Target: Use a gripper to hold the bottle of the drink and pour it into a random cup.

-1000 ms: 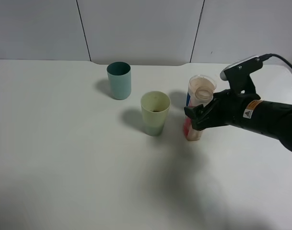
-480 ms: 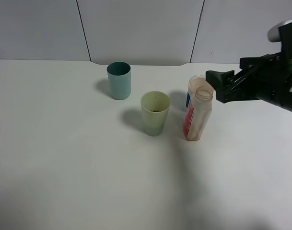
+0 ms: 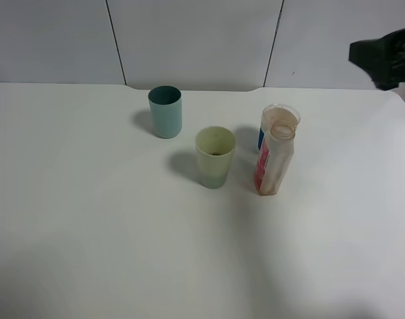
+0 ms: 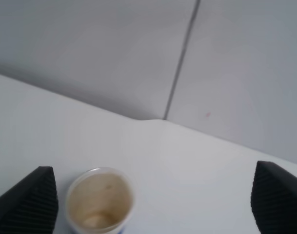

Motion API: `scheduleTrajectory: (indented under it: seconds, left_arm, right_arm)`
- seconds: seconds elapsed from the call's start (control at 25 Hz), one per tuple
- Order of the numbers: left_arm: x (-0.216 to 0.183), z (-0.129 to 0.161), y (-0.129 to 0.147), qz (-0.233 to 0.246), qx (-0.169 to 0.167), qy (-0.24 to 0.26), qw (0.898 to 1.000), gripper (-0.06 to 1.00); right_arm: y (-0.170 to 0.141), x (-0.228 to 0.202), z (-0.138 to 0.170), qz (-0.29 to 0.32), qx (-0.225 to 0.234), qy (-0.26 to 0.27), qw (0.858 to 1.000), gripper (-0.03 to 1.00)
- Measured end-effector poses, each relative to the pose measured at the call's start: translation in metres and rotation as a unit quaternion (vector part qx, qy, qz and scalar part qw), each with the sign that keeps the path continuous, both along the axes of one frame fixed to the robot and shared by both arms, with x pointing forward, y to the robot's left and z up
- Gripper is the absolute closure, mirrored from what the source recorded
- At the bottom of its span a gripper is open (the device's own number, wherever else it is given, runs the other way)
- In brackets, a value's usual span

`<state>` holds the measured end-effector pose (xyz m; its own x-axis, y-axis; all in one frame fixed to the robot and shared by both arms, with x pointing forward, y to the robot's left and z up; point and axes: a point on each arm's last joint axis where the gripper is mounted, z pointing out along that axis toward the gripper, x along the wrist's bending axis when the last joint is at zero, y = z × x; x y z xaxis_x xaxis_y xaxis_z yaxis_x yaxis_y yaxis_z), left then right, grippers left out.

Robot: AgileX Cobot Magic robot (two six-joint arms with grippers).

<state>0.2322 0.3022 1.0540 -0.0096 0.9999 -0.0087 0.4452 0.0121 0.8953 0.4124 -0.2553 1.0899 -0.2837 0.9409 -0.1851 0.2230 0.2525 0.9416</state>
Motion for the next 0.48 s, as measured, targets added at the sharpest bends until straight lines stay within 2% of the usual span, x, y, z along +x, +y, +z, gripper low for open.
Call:
scheduleTrajectory:
  seconds: [0.2, 0.36, 0.48]
  left_arm:
    - [0.0, 0.0, 0.0, 0.0, 0.0, 0.0, 1.0, 0.02]
    - [0.0, 0.0, 0.0, 0.0, 0.0, 0.0, 1.0, 0.02]
    - [0.0, 0.0, 0.0, 0.0, 0.0, 0.0, 1.0, 0.02]
  right_arm:
    - [-0.026, -0.03, 0.026, -0.067, 0.003, -0.027, 0.997, 0.19]
    - [-0.05, -0.065, 0.037, -0.153, 0.007, -0.051, 0.987, 0.19]
    - [-0.054, -0.092, 0.042, -0.184, 0.02, -0.074, 0.98, 0.19]
